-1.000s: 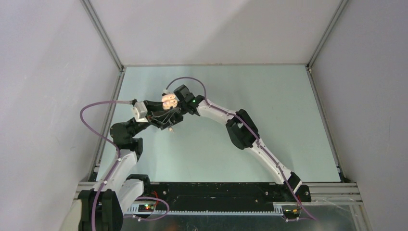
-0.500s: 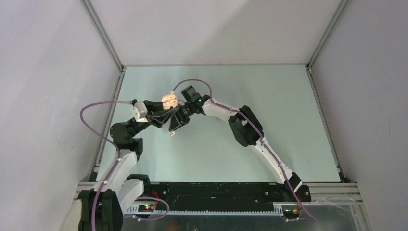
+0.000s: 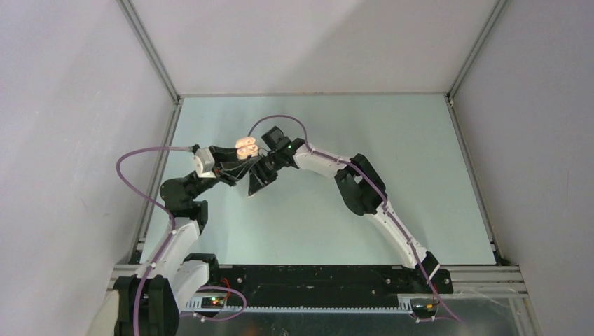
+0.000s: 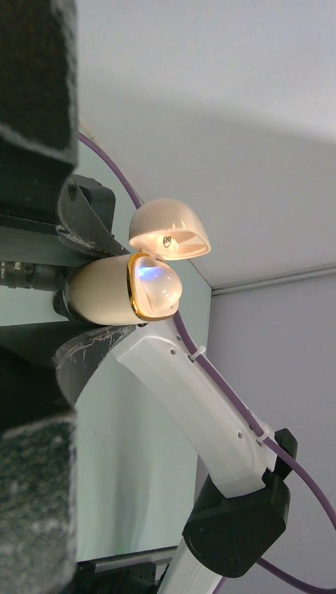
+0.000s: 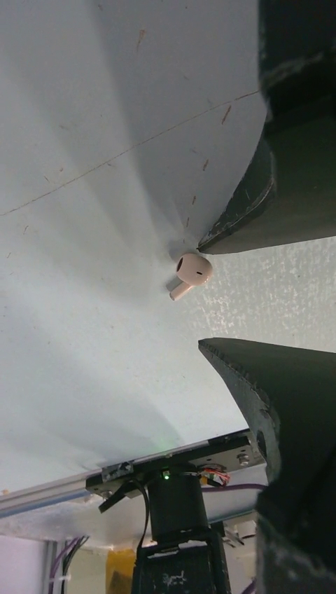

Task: Insert the wireless bluetooth earbuds into the charging case
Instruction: Adjust the left earbud at the center of the board, then pick up the left earbud from the center of the board.

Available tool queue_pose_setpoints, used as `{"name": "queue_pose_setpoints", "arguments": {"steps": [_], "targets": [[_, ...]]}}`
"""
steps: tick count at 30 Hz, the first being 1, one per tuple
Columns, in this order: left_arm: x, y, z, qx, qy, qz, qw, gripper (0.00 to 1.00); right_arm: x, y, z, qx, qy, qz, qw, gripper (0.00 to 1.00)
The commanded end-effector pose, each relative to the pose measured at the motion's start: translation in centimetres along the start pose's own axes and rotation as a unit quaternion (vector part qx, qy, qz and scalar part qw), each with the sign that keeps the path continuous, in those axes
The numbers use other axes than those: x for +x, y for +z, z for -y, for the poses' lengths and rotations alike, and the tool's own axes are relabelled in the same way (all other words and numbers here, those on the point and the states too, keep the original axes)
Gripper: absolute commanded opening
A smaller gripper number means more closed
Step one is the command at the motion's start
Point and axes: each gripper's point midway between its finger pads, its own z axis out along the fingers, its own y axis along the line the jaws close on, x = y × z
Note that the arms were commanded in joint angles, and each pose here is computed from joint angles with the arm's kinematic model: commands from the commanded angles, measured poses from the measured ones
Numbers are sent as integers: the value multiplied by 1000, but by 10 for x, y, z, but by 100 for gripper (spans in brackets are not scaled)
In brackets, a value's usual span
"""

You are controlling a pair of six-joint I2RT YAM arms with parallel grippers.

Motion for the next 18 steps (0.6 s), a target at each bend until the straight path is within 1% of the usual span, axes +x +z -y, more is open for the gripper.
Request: {"name": "queue_pose_setpoints", "arguments": {"steps": [1,7,14,18], "targets": [[-19,3,-4,-3,27,20,999,13,3,-1,25,78,-14,-9,997,54],[-19,3,-4,-3,27,19,999,13,0,6,27,91,-29,-12,995,53],[-18,4,-4,-2,25,18,1000,13,10,7,26,92,-40,-30,995,48],[-18,4,-5,-2,25,18,1000,13,13,4,25,91,-43,-36,994,47]]}}
